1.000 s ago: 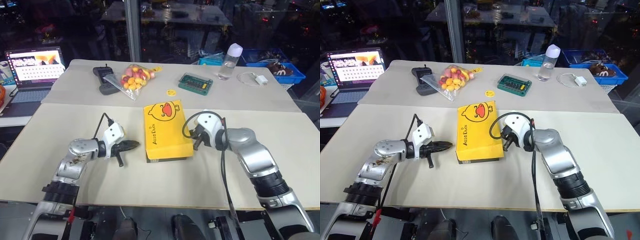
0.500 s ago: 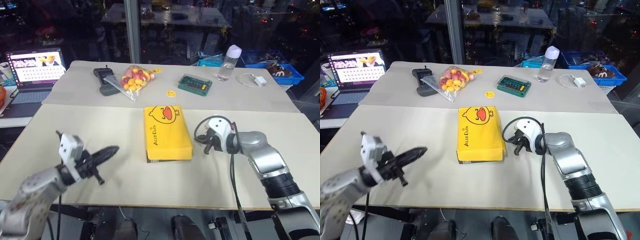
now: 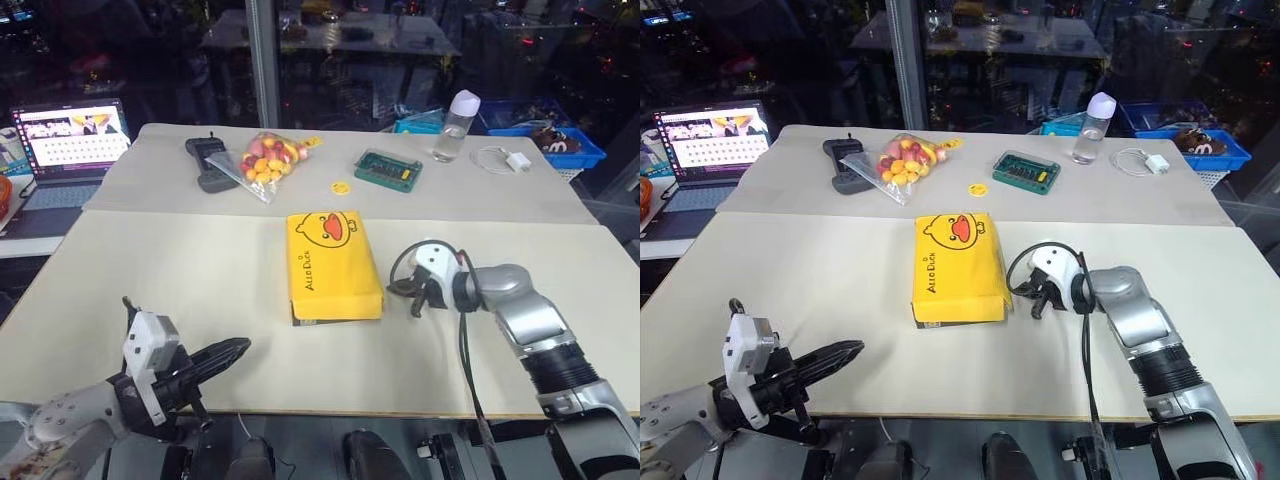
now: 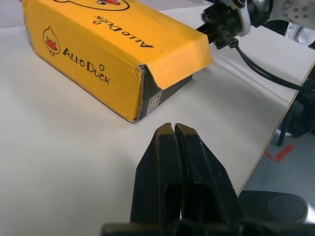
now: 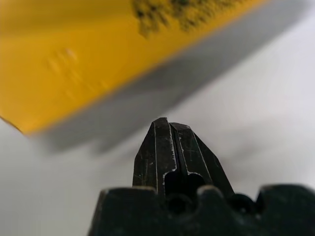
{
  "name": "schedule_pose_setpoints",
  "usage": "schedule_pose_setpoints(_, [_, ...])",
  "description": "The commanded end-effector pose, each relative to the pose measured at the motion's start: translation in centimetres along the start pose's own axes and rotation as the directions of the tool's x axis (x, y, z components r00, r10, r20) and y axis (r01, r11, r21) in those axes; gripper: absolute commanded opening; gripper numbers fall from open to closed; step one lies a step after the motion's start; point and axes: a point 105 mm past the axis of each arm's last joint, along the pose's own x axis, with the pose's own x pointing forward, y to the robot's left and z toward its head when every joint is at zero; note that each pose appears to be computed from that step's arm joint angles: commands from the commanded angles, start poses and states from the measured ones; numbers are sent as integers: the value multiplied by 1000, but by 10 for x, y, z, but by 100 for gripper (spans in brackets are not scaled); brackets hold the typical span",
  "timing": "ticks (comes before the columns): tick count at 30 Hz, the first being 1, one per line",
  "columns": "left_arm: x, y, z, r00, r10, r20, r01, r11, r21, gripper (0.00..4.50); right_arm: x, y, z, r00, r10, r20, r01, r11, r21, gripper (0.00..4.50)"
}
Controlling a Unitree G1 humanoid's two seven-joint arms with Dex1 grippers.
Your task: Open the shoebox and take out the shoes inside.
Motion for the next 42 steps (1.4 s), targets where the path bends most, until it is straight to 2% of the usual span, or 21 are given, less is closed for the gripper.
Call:
schedule_pose_setpoints(1, [4,-3,8,1000,-16,24,14,998,55,9,-15,-11,49,985,-28,171,27,1000,10,0])
schedule_pose_setpoints(9, [5,0,7,1000,-1,11,0,996,93,9,-27,-14,77,962,-31,270,16,998,56,0])
schedule_pose_setpoints(12, [5,2,3,1000,3,-1,-3,995,99,9,-31,-6,99,955,8,296,-6,1000,-10,0])
schedule_pose_setpoints(15, [6,4,2,1000,10,-3,-10,995,101,9,-33,8,148,937,58,344,-6,988,-152,0])
schedule_pose_setpoints(18, [6,5,1,1000,14,-5,-13,995,98,9,-31,34,231,884,103,456,58,944,-326,0])
schedule_pose_setpoints(19, [7,5,0,1000,13,-5,-12,995,97,9,-34,42,261,843,109,527,84,941,-328,0])
schedule_pose_setpoints(20, [11,7,-2,1000,13,-5,-12,996,91,9,-42,45,295,768,101,633,117,949,-294,0])
schedule_pose_setpoints(21, [11,5,-1,1000,10,-4,-10,996,91,9,-51,43,315,744,23,668,248,919,-308,0])
schedule_pose_setpoints(23, [11,2,0,1000,3,0,-3,996,92,9,-66,42,329,722,39,691,213,938,-275,0])
schedule_pose_setpoints(25, [10,1,1,1000,2,2,-3,996,94,9,-72,37,322,745,65,664,154,951,-266,0])
schedule_pose_setpoints(27, [9,2,2,1000,6,3,-7,996,94,9,-37,18,282,823,11,568,176,946,-274,0])
schedule_pose_setpoints(29, [8,2,2,1000,9,3,-9,996,94,9,-20,7,252,867,-16,497,187,937,-296,0])
schedule_pose_setpoints(32, [8,2,0,1000,19,2,-19,996,90,9,-19,-16,218,911,-88,402,235,913,-333,0])
schedule_pose_setpoints(35, [9,1,-1,1000,23,4,-23,996,86,9,-23,-31,187,940,-107,324,212,928,-307,0])
schedule_pose_setpoints(38, [9,-1,-1,1000,23,5,-24,996,83,9,-31,-27,159,972,-40,231,127,919,-374,0])
schedule_pose_setpoints(41, [9,1,-2,1000,27,3,-27,996,80,9,-41,-5,150,981,106,164,-13,873,-488,0])
schedule_pose_setpoints(42, [10,1,-2,1000,27,2,-27,996,79,3,-42,0,151,979,136,152,-41,861,-508,28])
